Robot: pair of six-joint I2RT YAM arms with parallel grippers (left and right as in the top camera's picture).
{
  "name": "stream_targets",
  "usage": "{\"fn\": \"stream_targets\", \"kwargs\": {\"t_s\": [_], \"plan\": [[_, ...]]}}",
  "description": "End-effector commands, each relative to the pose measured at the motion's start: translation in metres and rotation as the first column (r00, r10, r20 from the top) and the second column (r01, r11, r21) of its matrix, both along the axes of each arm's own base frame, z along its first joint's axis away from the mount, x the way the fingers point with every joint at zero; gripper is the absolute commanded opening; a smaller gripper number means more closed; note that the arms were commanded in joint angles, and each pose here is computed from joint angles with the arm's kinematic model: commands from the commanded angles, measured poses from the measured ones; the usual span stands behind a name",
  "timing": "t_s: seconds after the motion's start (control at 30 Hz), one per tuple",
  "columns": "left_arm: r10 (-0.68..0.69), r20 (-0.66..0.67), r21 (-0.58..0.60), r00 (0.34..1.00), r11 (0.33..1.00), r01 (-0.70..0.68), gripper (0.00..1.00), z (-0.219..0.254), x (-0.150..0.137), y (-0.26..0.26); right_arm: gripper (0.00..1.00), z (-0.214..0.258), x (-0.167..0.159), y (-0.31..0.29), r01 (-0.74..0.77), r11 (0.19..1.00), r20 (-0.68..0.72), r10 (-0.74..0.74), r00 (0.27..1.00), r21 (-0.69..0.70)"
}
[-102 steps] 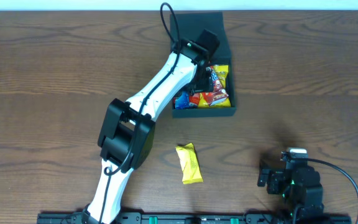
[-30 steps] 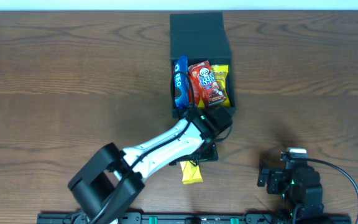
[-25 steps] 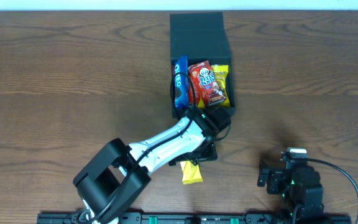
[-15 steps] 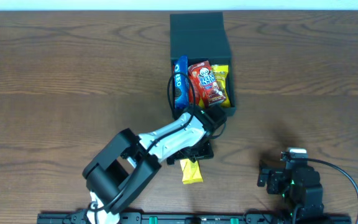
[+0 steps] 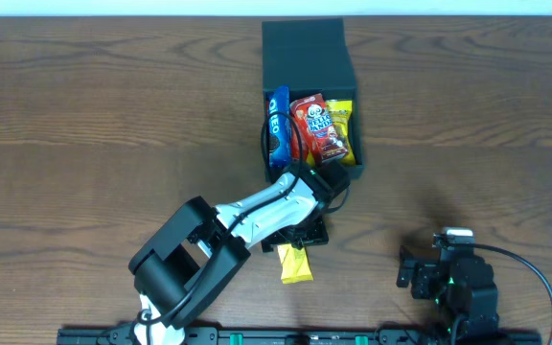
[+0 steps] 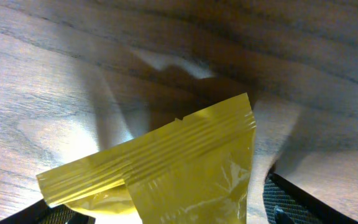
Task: Pack container
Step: 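Move the left gripper down to the yellow bar and grasp it, then lift the yellow bar and place it into the black box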
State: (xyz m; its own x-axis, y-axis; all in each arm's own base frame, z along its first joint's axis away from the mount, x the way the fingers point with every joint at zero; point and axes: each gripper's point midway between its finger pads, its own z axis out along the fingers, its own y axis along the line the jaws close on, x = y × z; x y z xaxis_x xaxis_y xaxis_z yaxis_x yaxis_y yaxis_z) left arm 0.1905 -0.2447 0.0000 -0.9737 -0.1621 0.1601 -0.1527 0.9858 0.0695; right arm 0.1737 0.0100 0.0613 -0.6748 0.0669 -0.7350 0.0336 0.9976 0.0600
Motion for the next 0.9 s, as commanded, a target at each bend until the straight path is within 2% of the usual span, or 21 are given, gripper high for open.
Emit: {"fn": "stream_targets", "kwargs": {"t_s": [0.0, 0.07, 0.13, 0.3, 0.4, 0.57, 0.87], "plan": [[-0.006, -0.005, 0.009, 1.0, 1.0, 0.006, 0.82, -0.0025, 0.0014, 0.0008, 0.99, -0.0041, -0.0015, -0.0029, 0.01, 1.0, -0.009, -0.01, 1.0, -0.007], [-0.006, -0.005, 0.009, 1.0, 1.0, 0.006, 0.78, -0.0025, 0.0014, 0.0008, 0.99, -0.004, -0.0014, -0.0029, 0.01, 1.0, -0.009, -0.01, 1.0, -0.007], [-0.006, -0.005, 0.009, 1.0, 1.0, 0.006, 0.67, -0.0025, 0.0014, 0.0008, 0.99, -0.0041, -0.0015, -0.0029, 0.01, 1.0, -0.009, -0.01, 1.0, -0.007], [-0.006, -0.005, 0.009, 1.0, 1.0, 0.006, 0.65, -0.0025, 0.0013, 0.0007, 0.99, -0.0041, -0.0015, -0.0029, 0.01, 1.0, -0.009, -0.01, 1.0, -0.007], [-0.006, -0.006, 0.008, 1.0, 1.0, 0.006, 0.54, -0.0024, 0.0012, 0.0006, 0.99, -0.004, -0.0014, -0.0029, 0.01, 1.0, -0.009, -0.01, 1.0, -0.007], [-0.008, -0.008, 0.005, 1.0, 1.0, 0.008, 0.42, -0.0024, 0.001, 0.0001, 0.99, -0.0041, -0.0015, -0.0029, 0.01, 1.0, -0.009, -0.01, 1.0, -0.007], [-0.009, -0.007, 0.004, 1.0, 1.0, 0.009, 0.39, -0.0025, 0.0013, -0.0002, 0.99, -0.004, -0.0014, -0.0029, 0.01, 1.0, -0.009, -0.01, 1.0, -0.007]]}}
